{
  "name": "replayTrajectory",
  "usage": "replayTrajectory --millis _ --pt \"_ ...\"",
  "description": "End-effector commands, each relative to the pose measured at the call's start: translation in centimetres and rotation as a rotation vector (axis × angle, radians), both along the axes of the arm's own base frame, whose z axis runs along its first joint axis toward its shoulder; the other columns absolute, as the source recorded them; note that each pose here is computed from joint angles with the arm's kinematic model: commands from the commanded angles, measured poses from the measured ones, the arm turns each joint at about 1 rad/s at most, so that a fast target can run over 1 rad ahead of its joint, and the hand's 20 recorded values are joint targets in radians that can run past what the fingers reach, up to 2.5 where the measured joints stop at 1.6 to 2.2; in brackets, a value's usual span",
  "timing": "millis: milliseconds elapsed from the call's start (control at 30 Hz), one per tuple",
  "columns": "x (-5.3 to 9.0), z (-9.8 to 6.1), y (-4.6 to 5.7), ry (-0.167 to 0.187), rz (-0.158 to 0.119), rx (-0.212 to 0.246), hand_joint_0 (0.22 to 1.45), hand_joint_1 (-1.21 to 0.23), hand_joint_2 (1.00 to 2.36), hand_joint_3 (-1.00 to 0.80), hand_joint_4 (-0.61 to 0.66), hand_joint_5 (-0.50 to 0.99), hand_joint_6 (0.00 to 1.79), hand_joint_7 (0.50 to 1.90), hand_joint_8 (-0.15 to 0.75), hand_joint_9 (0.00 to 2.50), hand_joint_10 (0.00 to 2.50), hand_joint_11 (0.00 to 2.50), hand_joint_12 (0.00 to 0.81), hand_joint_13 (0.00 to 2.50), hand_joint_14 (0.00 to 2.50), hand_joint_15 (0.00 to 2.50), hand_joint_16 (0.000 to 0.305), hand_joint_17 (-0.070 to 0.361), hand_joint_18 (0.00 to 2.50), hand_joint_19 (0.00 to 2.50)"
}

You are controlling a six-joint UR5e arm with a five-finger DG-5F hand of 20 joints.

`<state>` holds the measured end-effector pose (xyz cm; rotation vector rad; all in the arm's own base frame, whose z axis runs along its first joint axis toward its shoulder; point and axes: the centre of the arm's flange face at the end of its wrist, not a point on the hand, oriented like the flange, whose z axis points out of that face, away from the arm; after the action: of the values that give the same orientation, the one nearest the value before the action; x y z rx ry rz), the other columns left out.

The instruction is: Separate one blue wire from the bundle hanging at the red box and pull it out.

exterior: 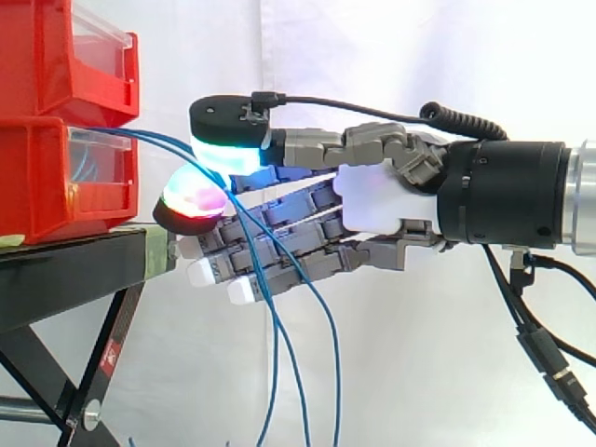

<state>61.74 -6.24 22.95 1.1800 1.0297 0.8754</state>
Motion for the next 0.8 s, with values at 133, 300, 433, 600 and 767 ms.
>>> replayTrajectory --millis 133,300,433,600,767 --pt "-0.01 -0.01 -0.02 0.001 0.0 -0.001 0.58 -0.73 1.01 -0.31 0.25 -0.22 0.86 0.86 0.332 0.52 0.01 0.33 0.423 0.67 0.02 0.44 0.058 0.13 0.63 0.48" --pt "-0.01 -0.01 -0.02 0.001 0.0 -0.001 0.62 -0.74 1.02 -0.29 0.25 -0.22 0.88 0.85 0.332 0.53 0.01 0.35 0.42 0.69 0.02 0.45 0.057 0.128 0.65 0.47" --pt "-0.01 -0.01 -0.02 0.001 0.0 -0.001 0.62 -0.74 1.02 -0.26 0.24 -0.22 0.89 0.84 0.331 0.54 0.01 0.35 0.419 0.7 0.02 0.45 0.057 0.128 0.65 0.48" --pt "-0.01 -0.01 -0.02 0.001 0.0 -0.001 0.63 -0.73 1.02 -0.21 0.19 -0.22 0.9 0.84 0.334 0.56 0.01 0.36 0.418 0.71 0.02 0.45 0.056 0.127 0.67 0.48" --pt "-0.02 -0.02 -0.09 0.002 0.001 0.0 0.64 -0.72 1.02 -0.16 0.12 -0.22 0.91 0.87 0.339 0.62 0.01 0.43 0.417 0.73 0.02 0.46 0.056 0.126 0.68 0.47"
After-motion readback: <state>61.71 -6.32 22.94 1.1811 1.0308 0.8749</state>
